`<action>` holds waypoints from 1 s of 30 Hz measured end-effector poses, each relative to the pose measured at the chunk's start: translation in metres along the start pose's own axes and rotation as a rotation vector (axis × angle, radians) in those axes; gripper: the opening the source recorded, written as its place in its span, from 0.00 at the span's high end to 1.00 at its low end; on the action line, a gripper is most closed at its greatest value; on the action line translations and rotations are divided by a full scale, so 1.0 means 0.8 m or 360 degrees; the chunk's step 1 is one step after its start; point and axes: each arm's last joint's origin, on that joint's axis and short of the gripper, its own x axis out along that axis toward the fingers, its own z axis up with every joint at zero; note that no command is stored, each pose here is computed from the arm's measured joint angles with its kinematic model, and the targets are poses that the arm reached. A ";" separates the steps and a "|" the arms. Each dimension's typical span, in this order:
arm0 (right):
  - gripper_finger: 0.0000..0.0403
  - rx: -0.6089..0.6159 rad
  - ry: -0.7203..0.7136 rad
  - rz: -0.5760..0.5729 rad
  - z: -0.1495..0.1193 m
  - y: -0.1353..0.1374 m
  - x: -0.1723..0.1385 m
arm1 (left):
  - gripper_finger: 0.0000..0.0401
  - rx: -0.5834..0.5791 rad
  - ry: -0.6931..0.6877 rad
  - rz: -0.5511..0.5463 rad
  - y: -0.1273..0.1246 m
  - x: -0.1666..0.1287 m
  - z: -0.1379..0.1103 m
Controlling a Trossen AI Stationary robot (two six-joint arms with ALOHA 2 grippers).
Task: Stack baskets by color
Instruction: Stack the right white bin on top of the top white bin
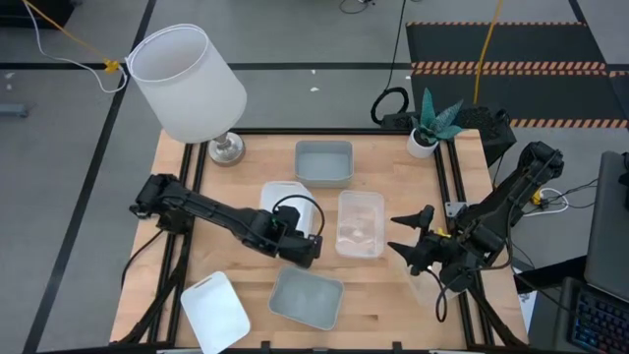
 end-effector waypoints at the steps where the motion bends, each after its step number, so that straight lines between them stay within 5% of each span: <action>1: 0.16 0.0000 0.0000 0.0000 0.000 0.000 0.000 | 0.96 0.0002 -0.0002 0.0016 0.001 0.002 0.000; 17: 0.16 0.0002 0.0002 0.0002 0.000 0.000 0.000 | 0.75 0.0059 0.0003 0.0059 -0.002 0.015 -0.002; 26: 0.16 0.0018 0.0004 0.0082 0.000 0.002 0.000 | 0.71 0.0506 -0.0261 -0.0072 -0.017 -0.012 0.004; 30: 0.16 0.0008 0.0003 0.0082 0.000 0.002 0.000 | 0.71 0.0926 -0.0342 -0.0002 -0.016 -0.012 0.006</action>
